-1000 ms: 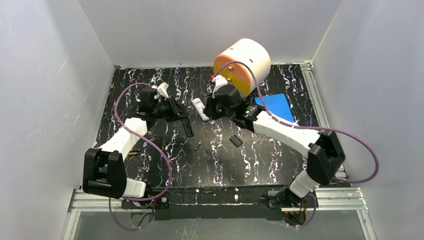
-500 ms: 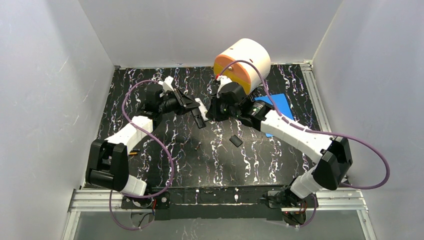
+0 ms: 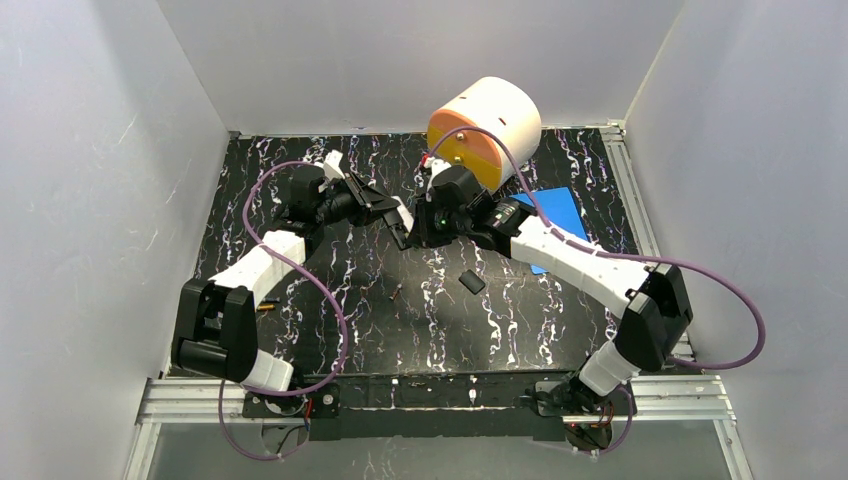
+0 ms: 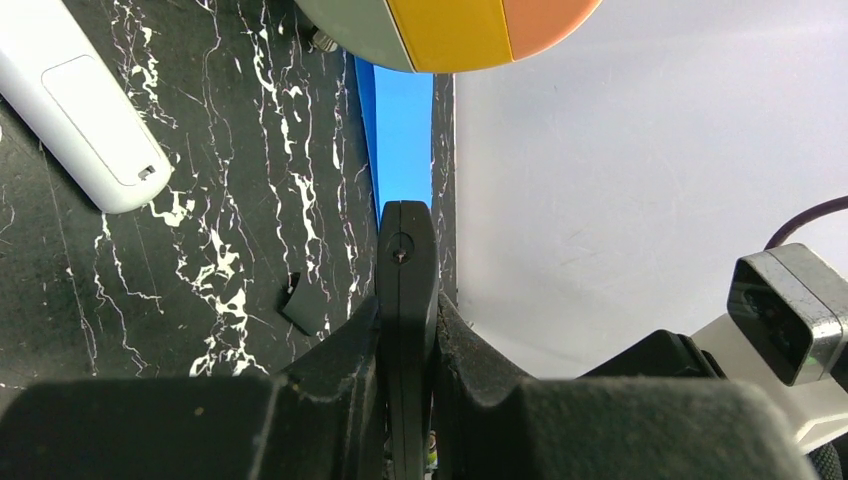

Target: Load the batteries into the remote control

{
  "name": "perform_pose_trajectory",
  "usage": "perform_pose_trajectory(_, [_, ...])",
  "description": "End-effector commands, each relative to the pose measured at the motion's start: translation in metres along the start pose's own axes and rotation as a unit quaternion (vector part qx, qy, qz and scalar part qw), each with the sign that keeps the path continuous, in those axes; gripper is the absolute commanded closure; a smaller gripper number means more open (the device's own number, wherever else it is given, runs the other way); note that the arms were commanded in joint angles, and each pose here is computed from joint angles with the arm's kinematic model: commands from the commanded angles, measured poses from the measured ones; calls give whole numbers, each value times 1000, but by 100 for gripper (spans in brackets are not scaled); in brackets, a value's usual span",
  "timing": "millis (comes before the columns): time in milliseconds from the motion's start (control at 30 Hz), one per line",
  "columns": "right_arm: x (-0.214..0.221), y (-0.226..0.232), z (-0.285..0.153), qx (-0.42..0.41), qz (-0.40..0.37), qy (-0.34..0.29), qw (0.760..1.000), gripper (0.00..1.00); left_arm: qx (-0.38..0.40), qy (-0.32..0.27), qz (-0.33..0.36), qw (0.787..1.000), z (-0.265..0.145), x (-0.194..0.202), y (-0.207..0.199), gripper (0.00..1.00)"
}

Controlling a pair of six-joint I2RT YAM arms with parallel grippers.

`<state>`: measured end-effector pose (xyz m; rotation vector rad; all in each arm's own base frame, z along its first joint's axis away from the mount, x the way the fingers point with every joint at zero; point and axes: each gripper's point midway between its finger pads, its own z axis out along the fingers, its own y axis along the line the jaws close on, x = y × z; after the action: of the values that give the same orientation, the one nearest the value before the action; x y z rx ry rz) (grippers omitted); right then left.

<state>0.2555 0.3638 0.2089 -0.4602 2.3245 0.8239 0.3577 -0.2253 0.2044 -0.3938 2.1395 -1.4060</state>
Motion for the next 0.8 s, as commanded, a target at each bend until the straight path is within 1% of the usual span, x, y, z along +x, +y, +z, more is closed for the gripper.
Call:
perform_pose_trajectory(0, [-21, 19, -4, -29, -9, -20, 999, 79, 19, -5, 8, 1000, 0, -6, -17, 100])
perform_pose_trajectory(500, [-19, 9, 4, -1, -17, -11, 1000, 74, 22, 1, -2, 1000, -1, -3, -20, 100])
perform_pose_trajectory(767, [-22, 10, 6, -2, -13, -13, 1000, 64, 13, -2, -19, 1000, -2, -5, -20, 100])
